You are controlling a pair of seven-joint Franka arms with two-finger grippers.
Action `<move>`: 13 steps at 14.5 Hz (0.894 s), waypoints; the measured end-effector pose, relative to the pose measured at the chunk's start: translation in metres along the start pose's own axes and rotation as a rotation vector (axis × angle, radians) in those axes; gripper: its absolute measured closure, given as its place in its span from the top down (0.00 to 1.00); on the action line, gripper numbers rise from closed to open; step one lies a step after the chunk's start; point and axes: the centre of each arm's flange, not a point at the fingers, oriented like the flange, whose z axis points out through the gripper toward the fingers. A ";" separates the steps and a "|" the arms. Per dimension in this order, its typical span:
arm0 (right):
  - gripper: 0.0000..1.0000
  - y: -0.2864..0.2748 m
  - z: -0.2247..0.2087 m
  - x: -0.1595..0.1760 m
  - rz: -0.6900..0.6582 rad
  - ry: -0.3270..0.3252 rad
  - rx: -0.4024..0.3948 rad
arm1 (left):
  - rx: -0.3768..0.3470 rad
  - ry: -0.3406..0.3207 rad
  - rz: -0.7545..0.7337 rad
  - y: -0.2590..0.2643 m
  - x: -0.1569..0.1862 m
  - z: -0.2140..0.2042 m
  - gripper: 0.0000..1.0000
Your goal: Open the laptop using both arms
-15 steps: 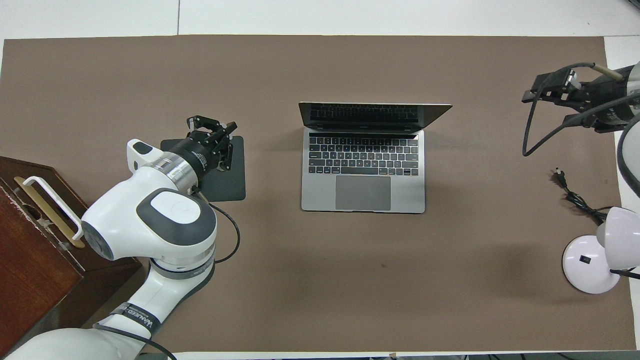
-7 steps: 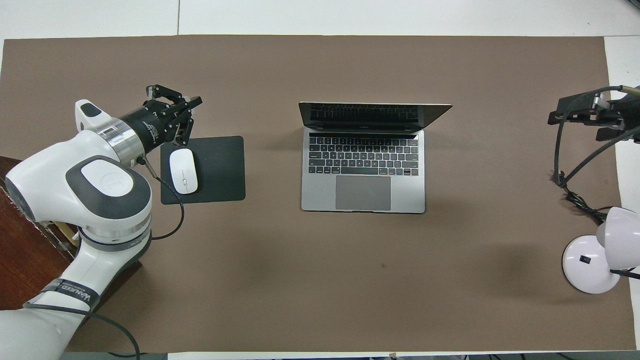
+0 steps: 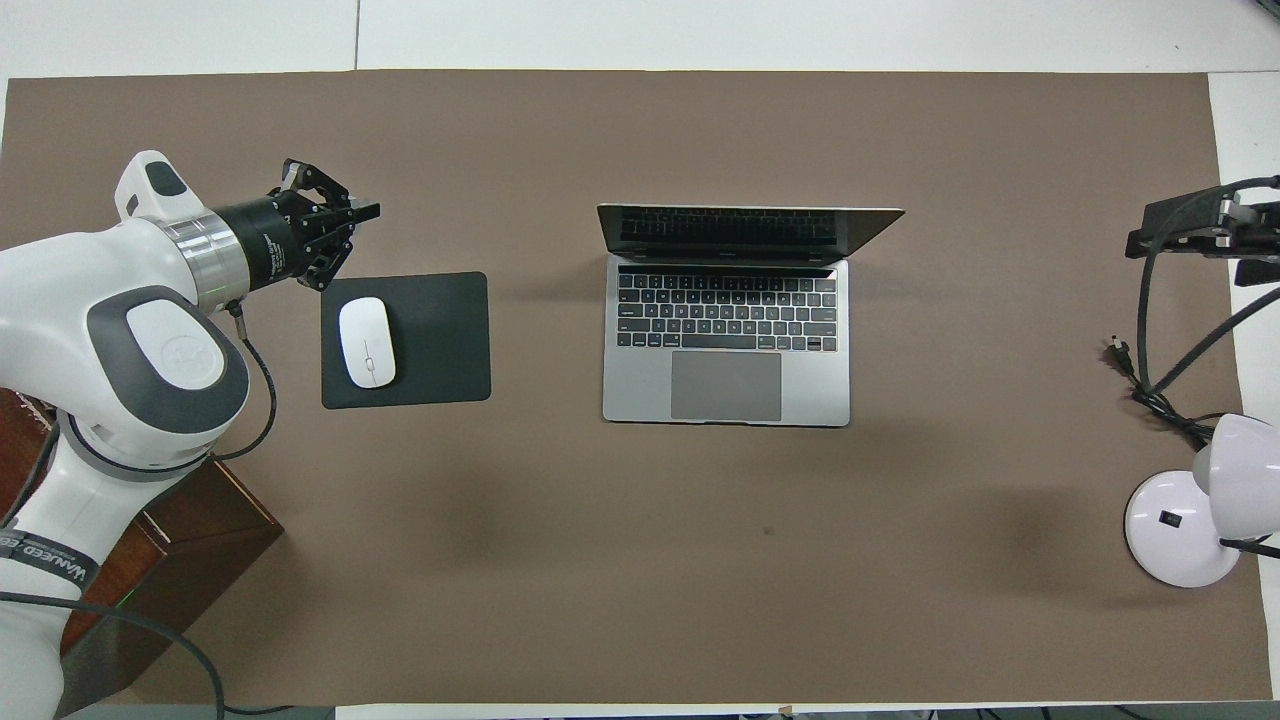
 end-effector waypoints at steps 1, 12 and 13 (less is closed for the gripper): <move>1.00 0.003 -0.005 -0.002 -0.012 0.001 -0.009 | 0.066 -0.003 0.063 -0.003 0.003 0.000 0.01; 1.00 0.009 -0.023 -0.022 -0.028 -0.042 -0.040 | 0.589 -0.014 0.450 0.009 0.004 -0.046 0.01; 1.00 0.009 -0.024 -0.023 -0.028 -0.044 -0.040 | 0.599 -0.017 0.452 0.009 0.002 -0.052 0.01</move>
